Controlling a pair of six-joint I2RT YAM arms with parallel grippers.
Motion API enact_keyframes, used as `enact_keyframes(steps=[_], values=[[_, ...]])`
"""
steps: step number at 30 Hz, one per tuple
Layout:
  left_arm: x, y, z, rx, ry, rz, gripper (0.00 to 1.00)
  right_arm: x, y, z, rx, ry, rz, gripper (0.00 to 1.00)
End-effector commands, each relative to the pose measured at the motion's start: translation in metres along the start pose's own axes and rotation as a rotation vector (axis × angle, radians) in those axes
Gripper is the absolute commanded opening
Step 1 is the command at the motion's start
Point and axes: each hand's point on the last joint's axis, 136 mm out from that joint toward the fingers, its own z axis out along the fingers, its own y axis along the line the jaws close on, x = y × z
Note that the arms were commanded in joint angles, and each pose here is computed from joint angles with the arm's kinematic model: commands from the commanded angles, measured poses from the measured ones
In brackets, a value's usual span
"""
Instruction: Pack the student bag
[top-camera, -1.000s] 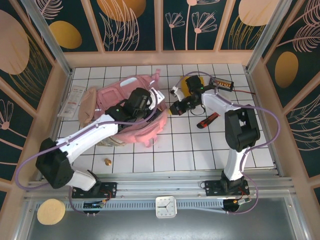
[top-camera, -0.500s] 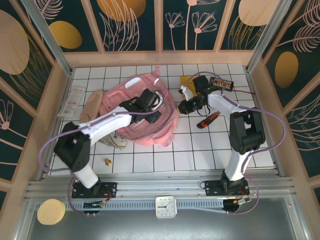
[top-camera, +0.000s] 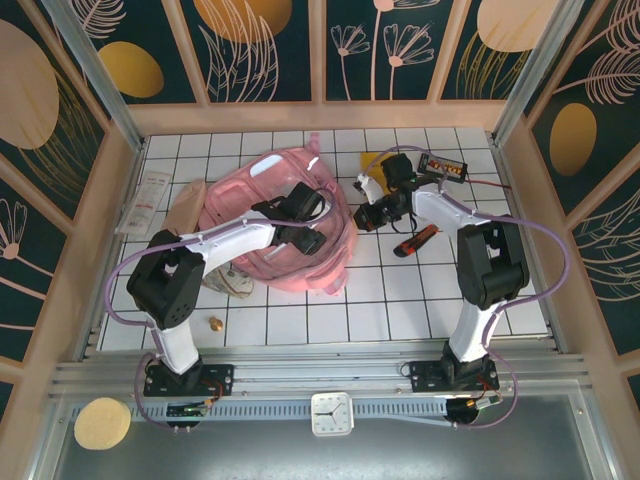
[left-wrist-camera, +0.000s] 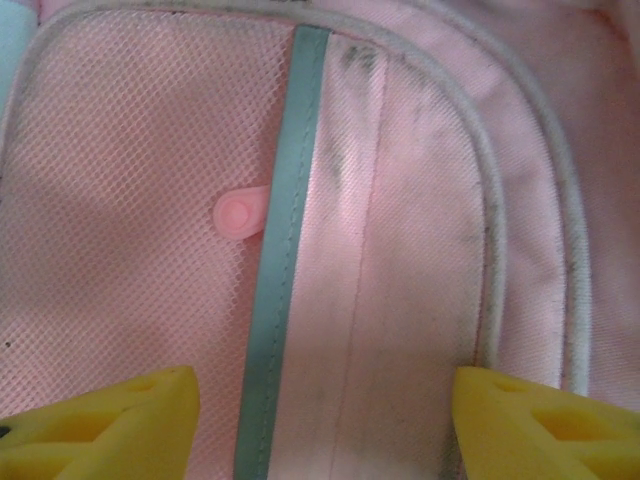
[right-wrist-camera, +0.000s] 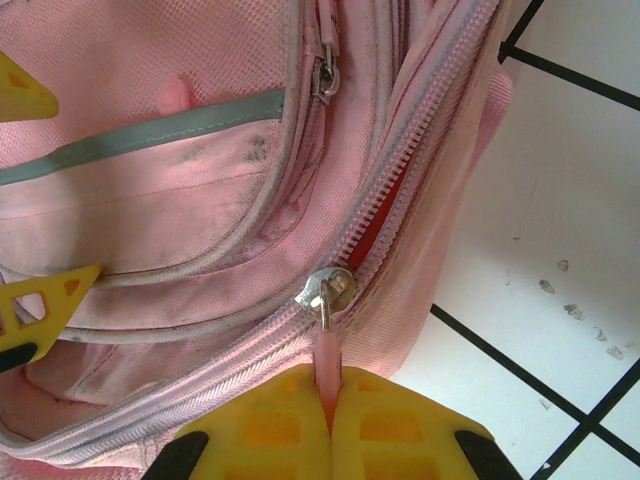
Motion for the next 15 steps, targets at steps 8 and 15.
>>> enact_keyframes(steps=[8,15], values=[[0.010,-0.029,-0.005,0.114,0.031,-0.001,0.69,-0.007,-0.001,-0.012,-0.007,-0.050,-0.006,0.00],[-0.006,0.004,0.021,-0.064,0.091,-0.043,0.22,-0.006,0.005,-0.014,-0.017,-0.059,-0.024,0.00]])
